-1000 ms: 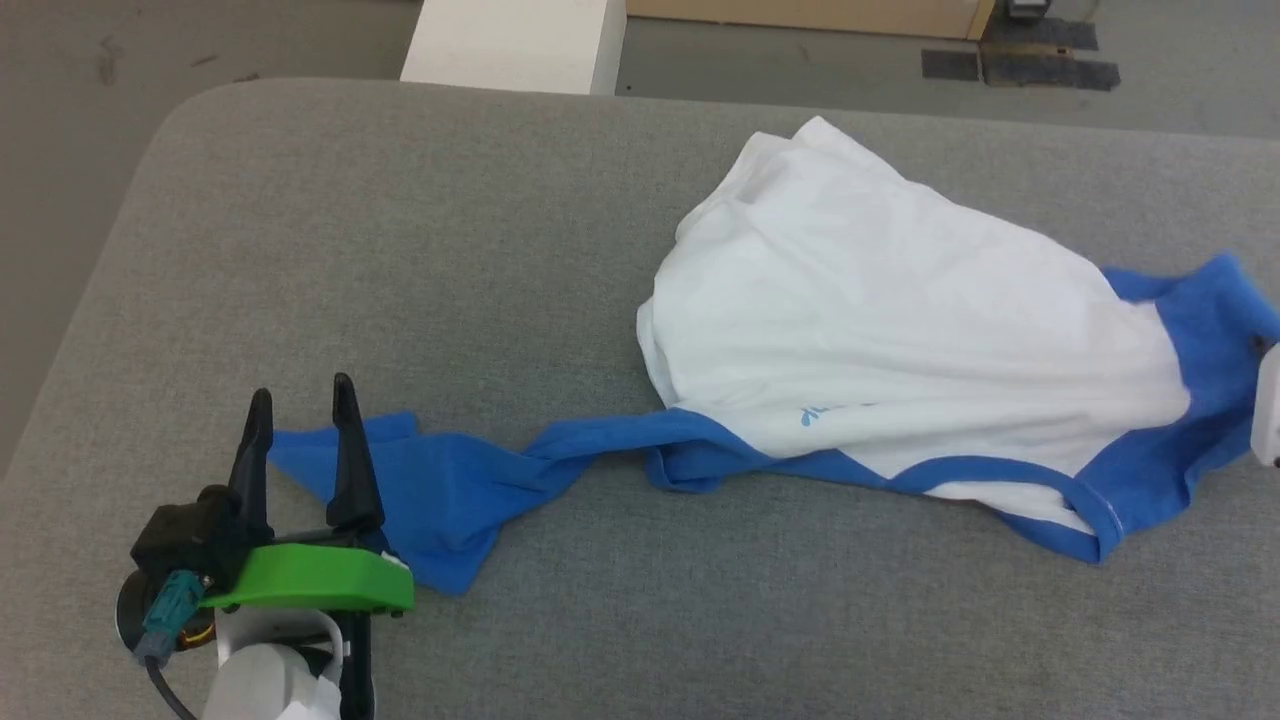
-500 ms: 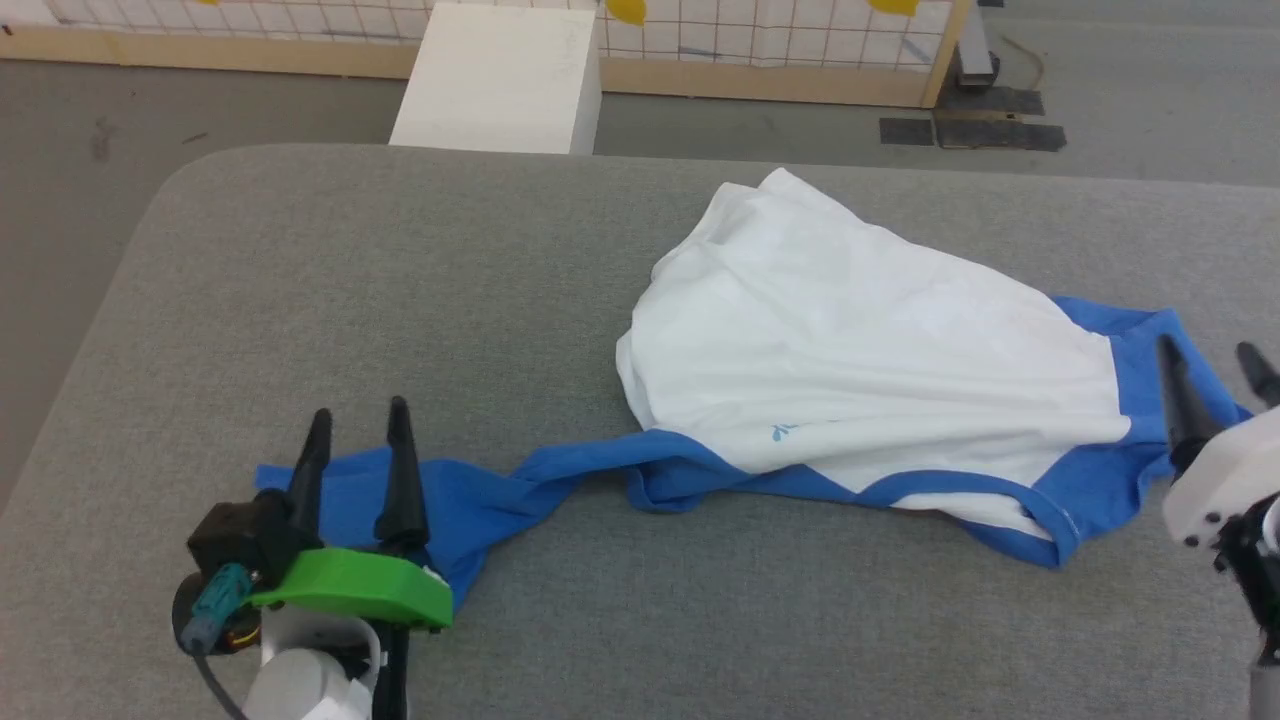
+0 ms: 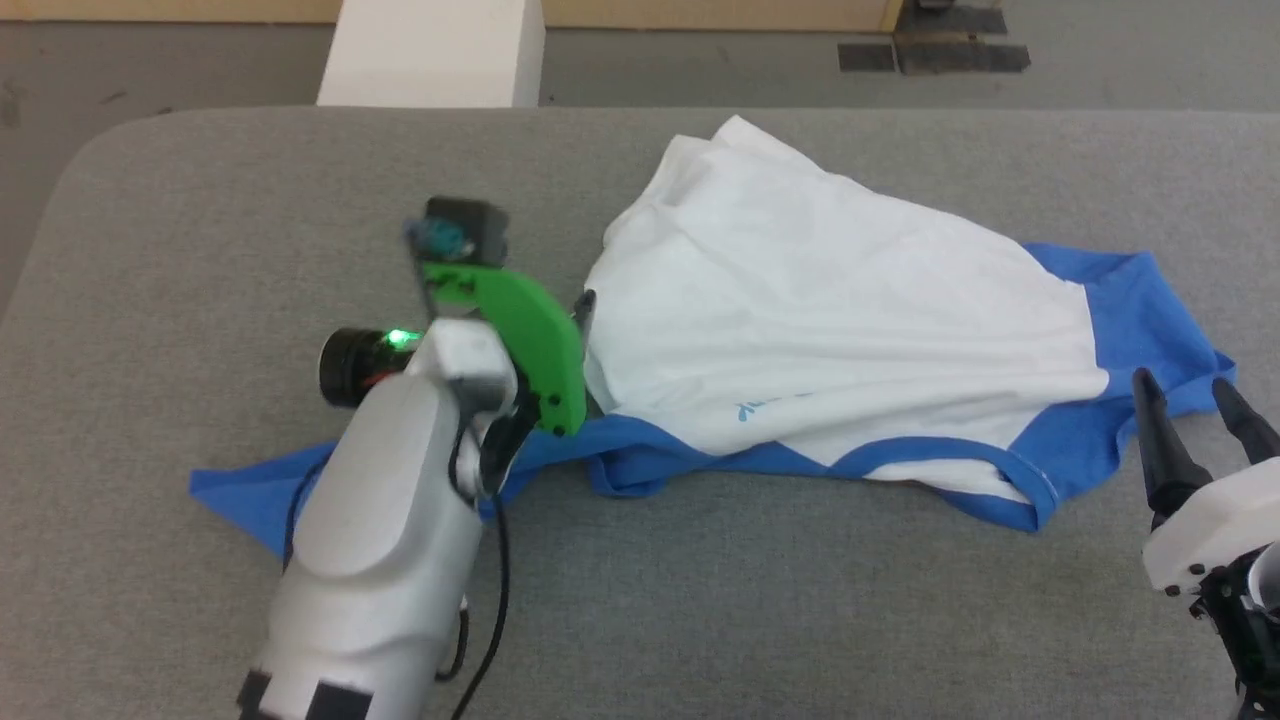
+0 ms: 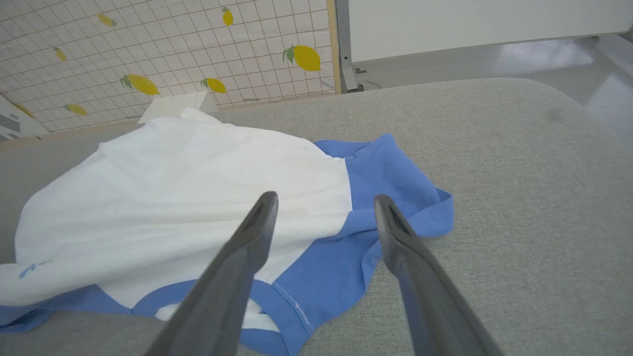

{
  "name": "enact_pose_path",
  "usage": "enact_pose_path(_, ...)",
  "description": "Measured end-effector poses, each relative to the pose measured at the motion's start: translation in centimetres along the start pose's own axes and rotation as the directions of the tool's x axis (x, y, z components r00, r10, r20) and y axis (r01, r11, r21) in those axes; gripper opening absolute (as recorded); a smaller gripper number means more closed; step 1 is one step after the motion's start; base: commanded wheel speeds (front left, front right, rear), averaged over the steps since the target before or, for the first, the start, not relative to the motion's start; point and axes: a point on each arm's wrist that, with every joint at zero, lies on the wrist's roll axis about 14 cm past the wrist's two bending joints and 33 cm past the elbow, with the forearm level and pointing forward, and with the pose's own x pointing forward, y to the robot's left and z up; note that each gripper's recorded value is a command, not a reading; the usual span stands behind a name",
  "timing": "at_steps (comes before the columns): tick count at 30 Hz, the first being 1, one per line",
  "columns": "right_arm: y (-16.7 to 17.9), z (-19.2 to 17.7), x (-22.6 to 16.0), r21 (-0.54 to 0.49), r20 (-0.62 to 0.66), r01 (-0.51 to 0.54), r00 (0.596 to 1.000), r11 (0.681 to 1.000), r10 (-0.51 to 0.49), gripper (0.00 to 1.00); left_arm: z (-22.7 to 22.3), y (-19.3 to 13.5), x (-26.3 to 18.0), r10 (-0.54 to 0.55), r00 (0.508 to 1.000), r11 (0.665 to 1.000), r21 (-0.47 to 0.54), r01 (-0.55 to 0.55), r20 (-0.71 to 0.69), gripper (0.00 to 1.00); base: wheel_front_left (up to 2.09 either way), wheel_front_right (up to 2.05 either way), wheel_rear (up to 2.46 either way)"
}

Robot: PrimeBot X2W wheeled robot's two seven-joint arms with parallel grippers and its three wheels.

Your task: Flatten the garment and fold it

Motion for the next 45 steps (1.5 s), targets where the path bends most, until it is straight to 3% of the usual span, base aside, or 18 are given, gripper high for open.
enact_pose_path(5, -0.6, -1.4, 0.3, -0.002, -0.042, 0.019, 0.999, 1.0, -0.019, 1.0, -2.6, -0.7, 2.5, 0.027, 0.961, 0.992, 0.123, 0.007, -0.276, 1.0, 0.0, 0.0, 0.0)
enact_pose_path(11, -1.9, -2.6, 0.4, -0.002, -0.076, 0.057, 0.995, 0.998, -0.057, 1.0, -6.7, -0.7, 3.9, 0.051, 0.893, 0.984, 0.174, 0.031, -0.448, 1.0, 0.0, 0.0, 0.0)
enact_pose_path(12, -2.1, -2.7, 0.4, -0.002, -0.081, 0.063, 0.995, 0.998, -0.063, 1.0, -7.2, -0.8, 4.1, 0.049, 0.885, 0.984, 0.173, 0.036, -0.463, 0.51, 0.0, 0.0, 0.0)
enact_pose_path(13, -2.3, -2.8, 0.4, -0.003, -0.083, 0.068, 0.994, 0.998, -0.068, 1.0, -7.5, -0.9, 4.3, 0.043, 0.883, 0.985, 0.168, 0.041, -0.468, 0.3, 0.0, 0.0, 0.0)
enact_pose_path(14, -2.5, -3.0, 0.4, -0.004, -0.087, 0.074, 0.993, 0.997, -0.074, 1.0, -7.5, -1.1, 4.5, 0.034, 0.886, 0.985, 0.166, 0.049, -0.463, 0.0, 0.0, 0.0, 0.0)
enact_pose_path(19, -3.0, -3.2, 0.6, -0.009, -0.092, 0.087, 0.992, 0.996, -0.088, 1.0, -6.7, -0.9, 5.7, 0.022, 0.922, 0.991, 0.133, 0.032, -0.386, 0.0, 0.0, 0.0, 0.0)
enact_pose_path(22, -2.8, -3.3, 0.7, -0.011, -0.097, 0.082, 0.992, 0.997, -0.083, 1.0, -3.5, 0.7, 6.6, 0.067, 0.973, 0.996, 0.066, -0.053, -0.22, 0.0, 0.0, 0.0, 0.0)
enact_pose_path(25, -2.7, -3.3, 0.8, -0.011, -0.098, 0.077, 0.992, 0.997, -0.078, 1.0, 0.8, 2.6, 7.3, 0.124, 0.991, 0.992, 0.02, -0.123, -0.042, 0.0, 0.0, 0.0, 0.0)
enact_pose_path(32, -4.1, -3.7, 0.9, -0.034, -0.116, 0.106, 0.987, 0.994, -0.11, 1.0, 7.8, 4.4, 8.9, 0.162, 0.962, 0.986, -0.009, -0.164, 0.219, 0.0, 0.0, 0.0, 0.0)
enact_pose_path(38, -5.0, -4.8, 0.8, -0.037, -0.149, 0.131, 0.98, 0.991, -0.135, 1.0, 12.0, 3.1, 10.1, 0.103, 0.909, 0.992, 0.024, -0.124, 0.404, 0.0, 0.0, 0.0, 0.0)
enact_pose_path(42, -5.2, -5.5, 0.9, -0.041, -0.167, 0.137, 0.976, 0.99, -0.142, 1.0, 10.3, 3.0, 11.8, 0.095, 0.931, 0.994, 0.022, -0.11, 0.351, 0.0, 0.0, 0.0, 0.0)
enact_pose_path(43, -5.2, -5.6, 1.0, -0.041, -0.169, 0.136, 0.975, 0.99, -0.141, 1.0, 9.4, 3.1, 12.1, 0.102, 0.941, 0.994, 0.014, -0.112, 0.323, 0.28, 0.0, 0.0, 0.0)
enact_pose_path(44, -5.1, -5.7, 1.0, -0.042, -0.172, 0.135, 0.975, 0.99, -0.14, 1.0, 8.4, 3.4, 12.5, 0.111, 0.952, 0.993, 0.002, -0.116, 0.286, 1.0, 0.0, 0.0, 0.0)
enact_pose_path(45, -5.0, -5.8, 1.1, -0.041, -0.175, 0.132, 0.975, 0.99, -0.137, 1.0, 7.7, 3.5, 12.6, 0.117, 0.957, 0.993, -0.013, -0.118, 0.267, 1.0, 0.0, 0.0, 0.0)
